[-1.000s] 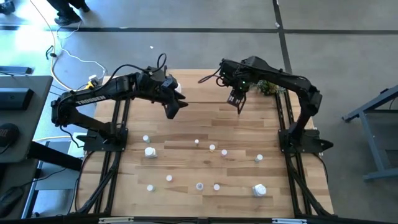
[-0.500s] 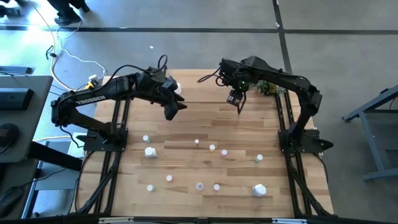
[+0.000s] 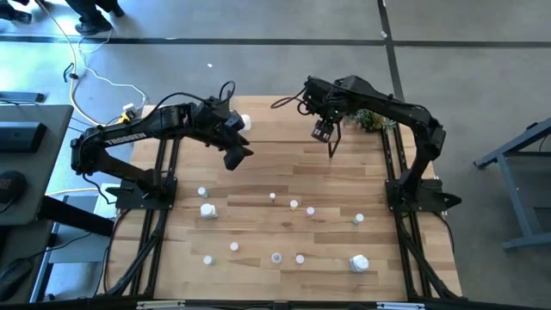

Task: Pick and place medicine bottles onto shelf by color
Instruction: Put the white and blue pill bottle on the shelf

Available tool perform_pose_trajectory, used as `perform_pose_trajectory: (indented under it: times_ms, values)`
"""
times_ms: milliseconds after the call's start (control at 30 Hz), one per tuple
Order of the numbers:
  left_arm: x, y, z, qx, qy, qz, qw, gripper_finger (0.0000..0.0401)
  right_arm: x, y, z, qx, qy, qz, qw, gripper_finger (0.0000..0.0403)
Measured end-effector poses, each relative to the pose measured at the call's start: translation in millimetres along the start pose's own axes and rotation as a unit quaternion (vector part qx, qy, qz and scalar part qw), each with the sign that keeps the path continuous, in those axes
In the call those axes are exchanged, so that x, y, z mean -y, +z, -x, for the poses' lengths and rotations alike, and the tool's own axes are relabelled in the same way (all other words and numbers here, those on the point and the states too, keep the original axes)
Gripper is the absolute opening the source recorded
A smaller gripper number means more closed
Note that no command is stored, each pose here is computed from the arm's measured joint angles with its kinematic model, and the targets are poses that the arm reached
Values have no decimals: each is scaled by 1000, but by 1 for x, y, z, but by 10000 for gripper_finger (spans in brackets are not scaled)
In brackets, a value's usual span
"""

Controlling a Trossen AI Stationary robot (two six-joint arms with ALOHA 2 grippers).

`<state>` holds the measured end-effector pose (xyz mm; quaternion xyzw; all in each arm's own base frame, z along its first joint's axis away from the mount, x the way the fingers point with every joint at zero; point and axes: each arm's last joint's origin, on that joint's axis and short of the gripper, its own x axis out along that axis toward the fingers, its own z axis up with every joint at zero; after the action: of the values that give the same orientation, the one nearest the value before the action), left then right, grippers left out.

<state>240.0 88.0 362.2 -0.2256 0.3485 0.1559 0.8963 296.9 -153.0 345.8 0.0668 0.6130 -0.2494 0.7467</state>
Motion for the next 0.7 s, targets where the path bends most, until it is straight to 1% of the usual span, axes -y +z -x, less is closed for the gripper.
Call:
perform_pose_trajectory:
  times_ms: [233,333,500,700]
  values:
    - [10,-14,-1,-52,22,17,998,195,7,10,30,68,-2,-11,998,206]
    - [17,-23,-1,-81,32,9,996,195,9,11,39,87,-3,-14,996,206]
    - [33,-39,0,-134,25,-10,991,195,10,12,47,100,-2,-21,995,206]
    - [56,-64,6,-212,22,-36,976,195,9,11,48,97,11,-47,994,206]
